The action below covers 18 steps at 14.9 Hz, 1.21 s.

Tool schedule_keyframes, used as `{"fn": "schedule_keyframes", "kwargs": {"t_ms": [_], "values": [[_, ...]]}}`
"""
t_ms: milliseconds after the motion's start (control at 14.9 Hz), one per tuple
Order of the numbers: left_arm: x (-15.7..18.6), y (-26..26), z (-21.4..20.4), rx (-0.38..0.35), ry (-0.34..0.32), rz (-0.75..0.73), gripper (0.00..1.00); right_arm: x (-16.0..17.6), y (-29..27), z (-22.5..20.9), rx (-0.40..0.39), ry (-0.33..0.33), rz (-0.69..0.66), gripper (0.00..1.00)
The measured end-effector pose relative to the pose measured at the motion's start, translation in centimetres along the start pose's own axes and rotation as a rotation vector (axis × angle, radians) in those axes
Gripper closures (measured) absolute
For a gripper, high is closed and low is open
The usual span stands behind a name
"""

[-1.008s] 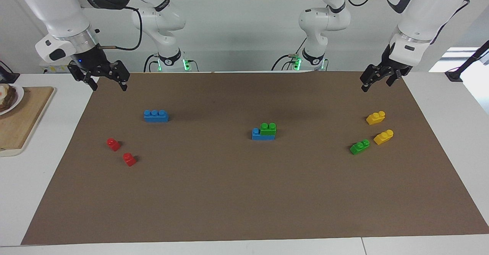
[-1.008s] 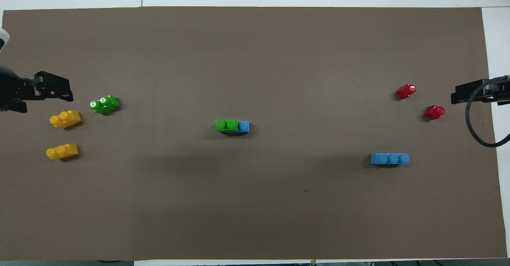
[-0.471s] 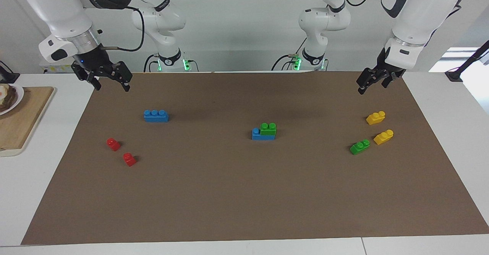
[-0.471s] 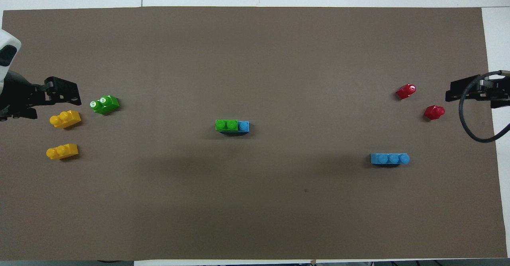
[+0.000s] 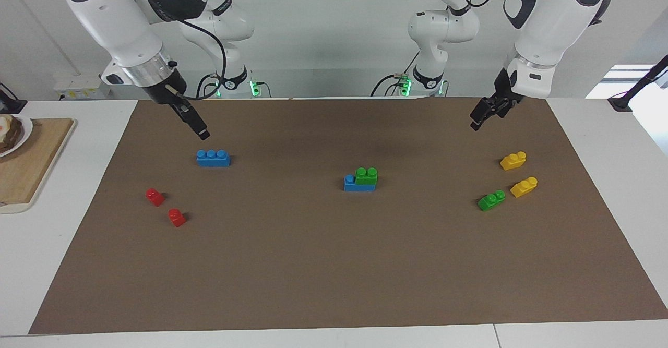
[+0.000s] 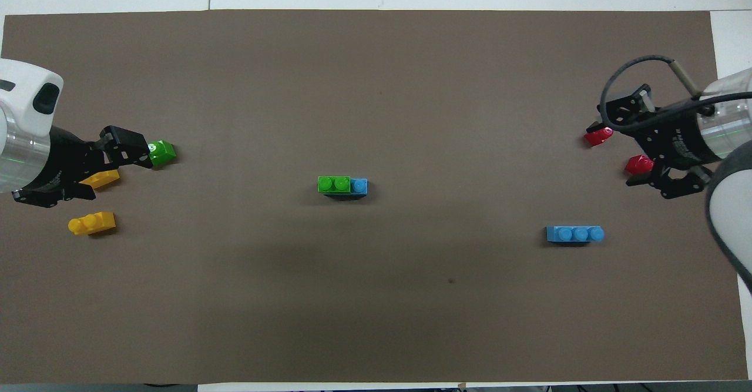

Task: Remove green block with left arm and hold with right
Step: 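Move the left gripper to green while the right gripper approaches blue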

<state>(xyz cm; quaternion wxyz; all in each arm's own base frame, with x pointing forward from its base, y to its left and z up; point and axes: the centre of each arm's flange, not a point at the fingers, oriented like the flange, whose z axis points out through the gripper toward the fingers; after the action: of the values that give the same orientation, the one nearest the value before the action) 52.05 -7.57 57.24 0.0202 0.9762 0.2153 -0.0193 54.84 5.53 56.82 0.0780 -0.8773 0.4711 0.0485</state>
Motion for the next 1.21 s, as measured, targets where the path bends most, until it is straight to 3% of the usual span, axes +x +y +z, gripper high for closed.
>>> {"fn": "schedule_keyframes", "kwargs": {"t_ms": [336, 672, 941, 1210], "values": [[-1.8, 0.2, 1.2, 0.016, -0.019, -0.076, 0.0, -2.5, -2.7, 6.3, 0.014, -0.163, 0.252, 0.01], [-2.9, 2.1, 1.8, -0.005, 0.007, -0.362, 0.0, -5.0, -5.9, 11.3, 0.032, -0.271, 0.453, 0.0], [-6.1, 6.4, 3.2, 0.007, -0.001, -0.481, 0.0, -8.8, -8.7, 12.8, 0.091, -0.286, 0.54, 0.0], [-7.9, 12.0, 8.1, 0.027, -0.008, -0.66, 0.0, -12.1, -10.8, 15.1, 0.123, -0.301, 0.573, 0.0]]}}
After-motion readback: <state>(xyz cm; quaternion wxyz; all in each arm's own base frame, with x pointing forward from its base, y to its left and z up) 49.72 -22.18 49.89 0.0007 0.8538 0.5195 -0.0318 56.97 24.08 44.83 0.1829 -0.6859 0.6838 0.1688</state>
